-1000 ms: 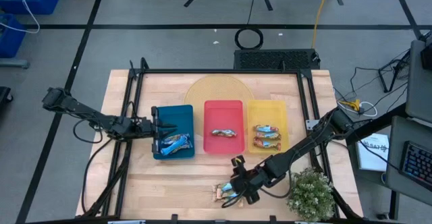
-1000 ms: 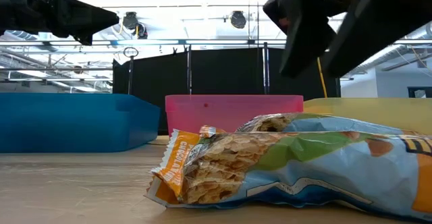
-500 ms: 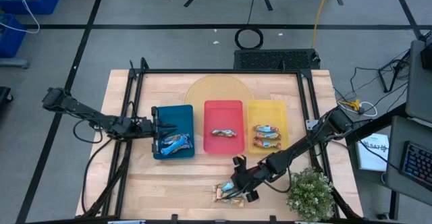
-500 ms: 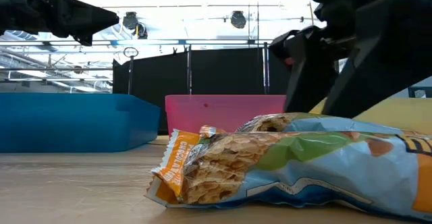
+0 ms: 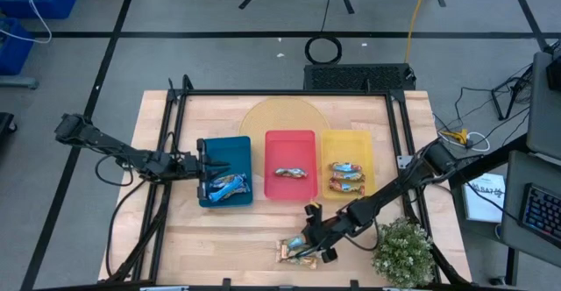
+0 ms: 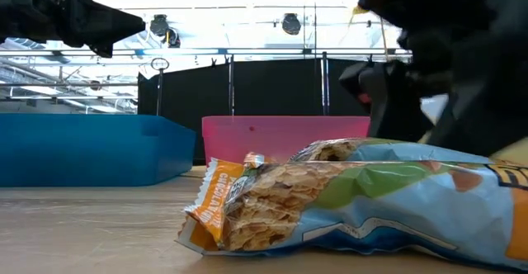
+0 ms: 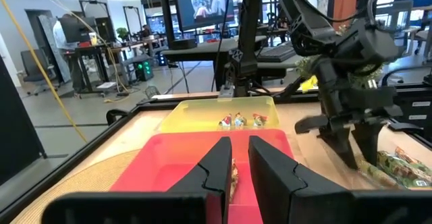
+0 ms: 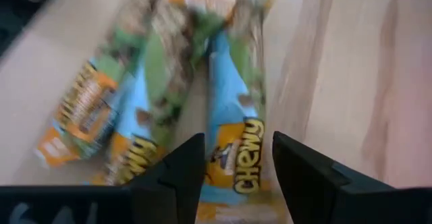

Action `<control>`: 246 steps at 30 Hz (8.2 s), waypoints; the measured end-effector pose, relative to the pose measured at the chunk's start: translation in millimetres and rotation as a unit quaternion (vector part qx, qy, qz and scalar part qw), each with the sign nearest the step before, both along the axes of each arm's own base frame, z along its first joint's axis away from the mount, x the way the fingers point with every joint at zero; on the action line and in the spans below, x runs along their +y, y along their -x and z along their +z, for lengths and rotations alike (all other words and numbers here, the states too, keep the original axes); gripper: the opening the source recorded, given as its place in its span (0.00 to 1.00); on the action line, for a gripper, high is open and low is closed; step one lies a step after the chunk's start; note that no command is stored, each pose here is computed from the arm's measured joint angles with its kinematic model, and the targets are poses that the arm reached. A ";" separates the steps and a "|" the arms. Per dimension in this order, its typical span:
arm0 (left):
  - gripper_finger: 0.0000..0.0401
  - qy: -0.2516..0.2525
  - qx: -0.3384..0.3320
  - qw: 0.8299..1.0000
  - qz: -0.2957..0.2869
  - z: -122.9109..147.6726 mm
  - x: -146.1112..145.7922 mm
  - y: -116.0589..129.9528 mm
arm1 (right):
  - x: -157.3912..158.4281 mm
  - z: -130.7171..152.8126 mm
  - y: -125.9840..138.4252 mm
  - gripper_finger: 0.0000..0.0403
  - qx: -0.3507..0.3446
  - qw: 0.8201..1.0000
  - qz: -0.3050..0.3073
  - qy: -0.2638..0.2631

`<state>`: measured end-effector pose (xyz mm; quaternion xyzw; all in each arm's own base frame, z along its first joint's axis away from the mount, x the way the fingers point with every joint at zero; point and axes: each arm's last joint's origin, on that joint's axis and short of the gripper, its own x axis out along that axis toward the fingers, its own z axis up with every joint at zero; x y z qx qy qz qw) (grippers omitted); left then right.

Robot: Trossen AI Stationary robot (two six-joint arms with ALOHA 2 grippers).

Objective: Pick and place Granola Bars by type
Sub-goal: Put the top yellow granola bar into the red bin, then put the yellow granola bar into the red bin

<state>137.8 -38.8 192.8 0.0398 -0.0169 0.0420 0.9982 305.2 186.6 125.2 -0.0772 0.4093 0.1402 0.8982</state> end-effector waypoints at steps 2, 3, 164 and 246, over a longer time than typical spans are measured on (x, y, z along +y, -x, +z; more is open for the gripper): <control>0.15 0.003 0.002 1.000 0.000 -0.4 0.0 0.0 | 1.3 -9.9 -1.3 0.41 0.011 1.000 0.007 -0.003; 0.15 0.005 0.004 1.000 0.000 -0.9 0.0 0.0 | 1.8 -12.6 -2.5 0.41 0.009 1.000 0.007 -0.001; 0.65 0.027 0.511 0.857 -0.054 -38.2 -179.3 -289.3 | -169.3 46.7 212.9 0.00 -0.379 0.912 -0.153 -0.015; 0.03 -0.056 0.190 0.980 -0.027 70.9 -11.6 -87.1 | -168.7 44.9 210.4 0.00 -0.391 0.909 -0.143 0.004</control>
